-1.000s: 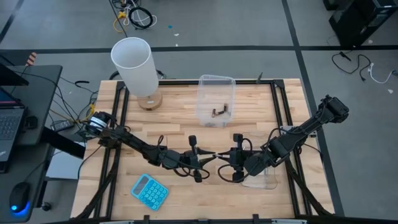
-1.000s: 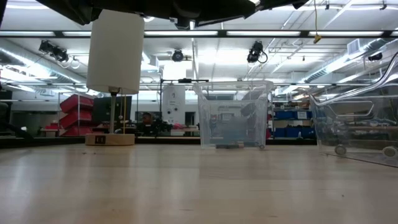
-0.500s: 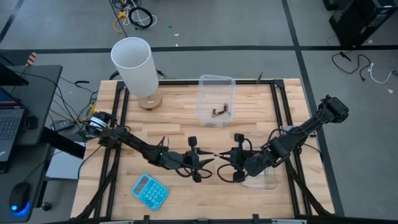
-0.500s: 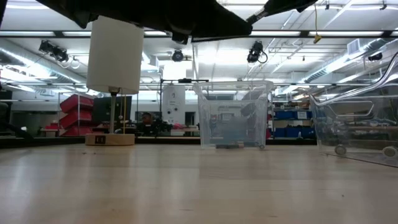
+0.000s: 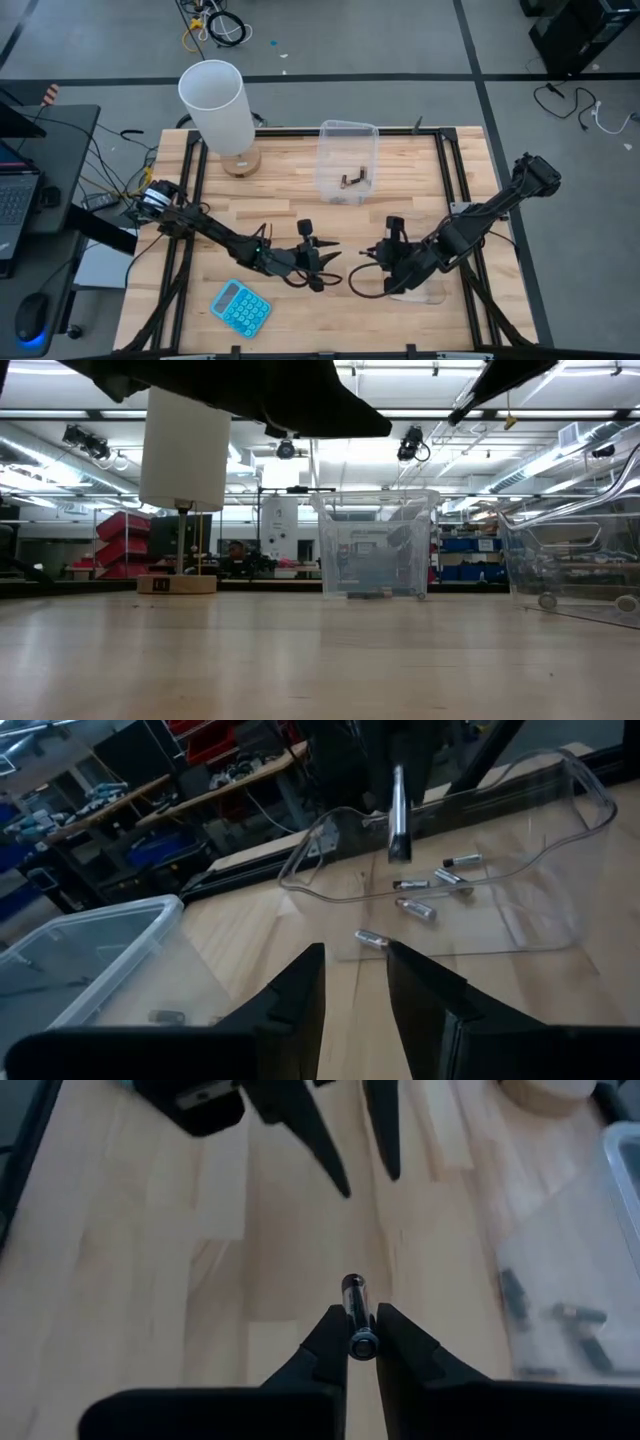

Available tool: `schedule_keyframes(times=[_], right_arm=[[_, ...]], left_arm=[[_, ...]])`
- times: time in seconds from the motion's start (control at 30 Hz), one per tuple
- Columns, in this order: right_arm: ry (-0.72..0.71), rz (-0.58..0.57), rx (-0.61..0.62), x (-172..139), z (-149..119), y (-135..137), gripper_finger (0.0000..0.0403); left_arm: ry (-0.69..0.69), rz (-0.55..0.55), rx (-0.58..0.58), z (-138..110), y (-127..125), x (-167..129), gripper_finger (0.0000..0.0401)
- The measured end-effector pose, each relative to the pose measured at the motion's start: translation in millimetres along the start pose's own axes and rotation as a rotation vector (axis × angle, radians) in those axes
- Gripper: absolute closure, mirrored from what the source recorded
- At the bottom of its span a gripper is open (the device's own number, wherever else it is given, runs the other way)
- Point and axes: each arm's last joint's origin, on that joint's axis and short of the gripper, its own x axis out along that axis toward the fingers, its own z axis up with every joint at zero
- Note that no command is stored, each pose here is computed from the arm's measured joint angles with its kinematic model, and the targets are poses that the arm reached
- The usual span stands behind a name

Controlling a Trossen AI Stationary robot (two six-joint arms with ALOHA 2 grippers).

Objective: Sort batteries
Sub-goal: Put the silver battery into the bottom transparent bin

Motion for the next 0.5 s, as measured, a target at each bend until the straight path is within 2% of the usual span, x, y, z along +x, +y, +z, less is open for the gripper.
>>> schedule_keyframes(times=[0.23,0.5], right_arm=[[0.16,0.063,0.048,-24,8,-5,0.0375],[0.445,0.149,0.134,-38,-3,-11,0.0377]], left_arm=[[0.0,0.0,0.001,0,0,0,0.0289],[0.001,0.001,0.003,0,0,0,0.0289]])
